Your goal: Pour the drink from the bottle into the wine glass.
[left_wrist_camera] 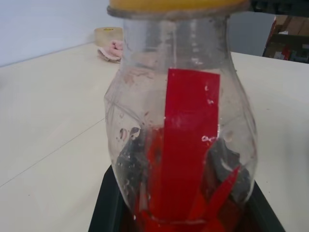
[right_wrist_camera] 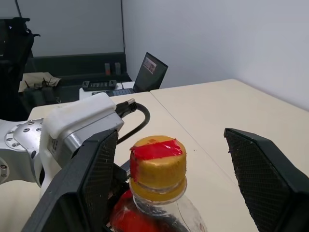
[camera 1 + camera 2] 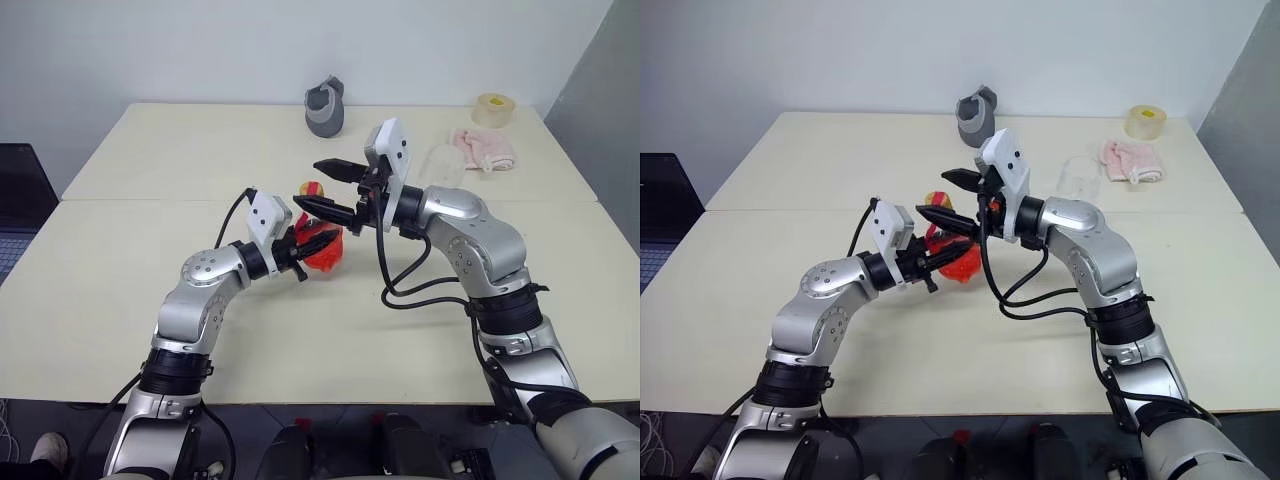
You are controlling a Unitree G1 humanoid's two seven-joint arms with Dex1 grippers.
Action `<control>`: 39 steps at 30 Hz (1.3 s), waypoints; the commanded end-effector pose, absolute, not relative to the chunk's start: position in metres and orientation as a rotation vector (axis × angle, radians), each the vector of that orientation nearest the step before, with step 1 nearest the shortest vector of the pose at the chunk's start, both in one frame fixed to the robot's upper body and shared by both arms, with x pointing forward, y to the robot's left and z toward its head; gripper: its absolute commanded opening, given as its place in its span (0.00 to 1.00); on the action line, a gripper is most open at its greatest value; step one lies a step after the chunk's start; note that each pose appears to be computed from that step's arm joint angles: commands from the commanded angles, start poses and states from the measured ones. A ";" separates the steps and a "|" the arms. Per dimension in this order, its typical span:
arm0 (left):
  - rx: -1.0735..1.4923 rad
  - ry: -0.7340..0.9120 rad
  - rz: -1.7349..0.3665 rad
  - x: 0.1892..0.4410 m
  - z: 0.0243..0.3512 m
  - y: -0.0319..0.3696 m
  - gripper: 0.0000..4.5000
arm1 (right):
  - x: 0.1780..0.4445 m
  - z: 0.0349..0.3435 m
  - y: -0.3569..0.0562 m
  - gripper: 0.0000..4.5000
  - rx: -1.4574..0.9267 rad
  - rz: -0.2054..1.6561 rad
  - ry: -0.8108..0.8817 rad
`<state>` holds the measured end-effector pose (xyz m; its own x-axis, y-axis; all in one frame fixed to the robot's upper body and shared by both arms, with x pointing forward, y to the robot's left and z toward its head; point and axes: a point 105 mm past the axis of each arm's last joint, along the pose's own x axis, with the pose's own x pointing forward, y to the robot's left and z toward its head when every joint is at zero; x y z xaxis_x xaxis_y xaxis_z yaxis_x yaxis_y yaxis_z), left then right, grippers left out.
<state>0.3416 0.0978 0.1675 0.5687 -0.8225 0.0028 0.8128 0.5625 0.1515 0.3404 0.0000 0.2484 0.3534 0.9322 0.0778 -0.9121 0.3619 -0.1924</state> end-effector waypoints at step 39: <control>0.181 -0.149 -0.988 0.336 0.185 0.098 0.23 | 0.326 0.262 0.004 0.79 -0.097 1.265 -0.175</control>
<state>0.3410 0.0989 0.1682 0.5543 -0.8323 -0.0030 0.8218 0.5467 0.1608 0.3315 -0.0011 0.2484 0.3185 0.9468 0.0467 -0.9392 0.3219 -0.1198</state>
